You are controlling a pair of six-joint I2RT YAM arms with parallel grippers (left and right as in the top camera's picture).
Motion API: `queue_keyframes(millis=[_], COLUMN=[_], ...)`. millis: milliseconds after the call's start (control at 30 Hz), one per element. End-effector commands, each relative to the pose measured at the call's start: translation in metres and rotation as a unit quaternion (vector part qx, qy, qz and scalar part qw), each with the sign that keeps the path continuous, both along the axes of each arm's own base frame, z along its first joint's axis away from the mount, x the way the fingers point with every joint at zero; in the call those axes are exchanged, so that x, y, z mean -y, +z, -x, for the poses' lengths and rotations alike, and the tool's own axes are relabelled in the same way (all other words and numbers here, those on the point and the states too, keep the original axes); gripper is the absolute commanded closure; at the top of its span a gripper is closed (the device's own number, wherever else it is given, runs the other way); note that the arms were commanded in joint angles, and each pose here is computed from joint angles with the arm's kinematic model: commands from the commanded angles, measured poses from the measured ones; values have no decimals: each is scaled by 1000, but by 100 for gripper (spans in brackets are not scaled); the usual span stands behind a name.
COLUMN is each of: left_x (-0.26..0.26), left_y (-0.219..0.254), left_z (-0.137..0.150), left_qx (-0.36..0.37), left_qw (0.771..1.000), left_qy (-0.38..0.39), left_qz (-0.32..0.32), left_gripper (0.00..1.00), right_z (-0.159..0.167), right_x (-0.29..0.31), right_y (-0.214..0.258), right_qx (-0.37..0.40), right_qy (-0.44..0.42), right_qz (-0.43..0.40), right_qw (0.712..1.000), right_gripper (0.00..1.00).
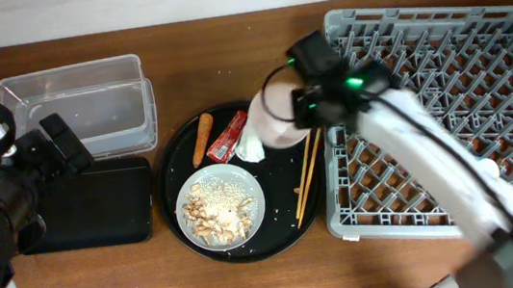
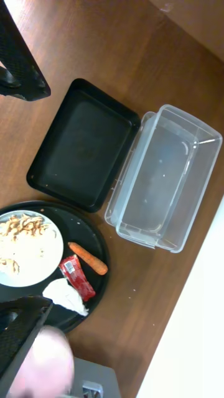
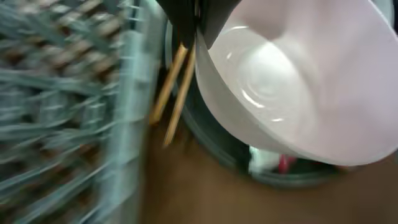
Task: Sort waste into correct bins and load items into the dishwasher rack
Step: 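Grasp the pink bowl on the platter with the right gripper, then carry the pink bowl with the right gripper to the rack's upper right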
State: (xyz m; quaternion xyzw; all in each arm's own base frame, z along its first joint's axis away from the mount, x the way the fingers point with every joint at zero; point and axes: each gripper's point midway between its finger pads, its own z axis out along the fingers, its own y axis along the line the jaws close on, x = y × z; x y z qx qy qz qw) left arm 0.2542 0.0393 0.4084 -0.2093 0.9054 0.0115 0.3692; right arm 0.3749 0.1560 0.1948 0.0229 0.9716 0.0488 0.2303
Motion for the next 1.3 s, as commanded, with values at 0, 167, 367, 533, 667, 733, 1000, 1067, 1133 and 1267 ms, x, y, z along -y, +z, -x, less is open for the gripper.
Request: queue_keyframes(millis=[0, 167, 367, 533, 667, 733, 1000, 1067, 1133, 1267], left_x=[-3, -3, -3, -3, -3, -3, -3, -3, -3, -3], left_y=[3, 2, 3, 3, 3, 3, 3, 3, 3, 3], left_z=[2, 2, 2, 2, 2, 2, 2, 2, 2, 2], left_qx=[5, 5, 5, 5, 5, 5, 5, 5, 5, 5], left_qw=[1000, 1000, 1000, 1000, 1000, 1000, 1000, 1000, 1000, 1000], left_qy=[11, 11, 10, 11, 11, 11, 11, 11, 11, 10], left_qz=[-2, -2, -2, -2, -2, -2, -2, -2, -2, -2], left_gripper=[1, 1, 1, 1, 1, 1, 1, 1, 1, 1], right_z=[5, 51, 30, 8, -2, -4, -39, -35, -29, -32], right_x=[116, 300, 362, 359, 361, 362, 273, 261, 251, 228], right_y=[85, 127, 67, 31, 8, -3, -28, -28, -31, -19], right_qx=[129, 116, 27, -8, -24, -41, -24, -38, -55, -28], right_qy=[-147, -398, -439, -405, -396, -383, -267, -242, -222, -210], right_qz=[155, 385, 449, 487, 498, 511, 521, 527, 510, 493], right_qw=[968, 825, 778, 774, 771, 769, 810, 814, 829, 844], right_gripper=[96, 96, 96, 96, 96, 96, 87, 44, 27, 23])
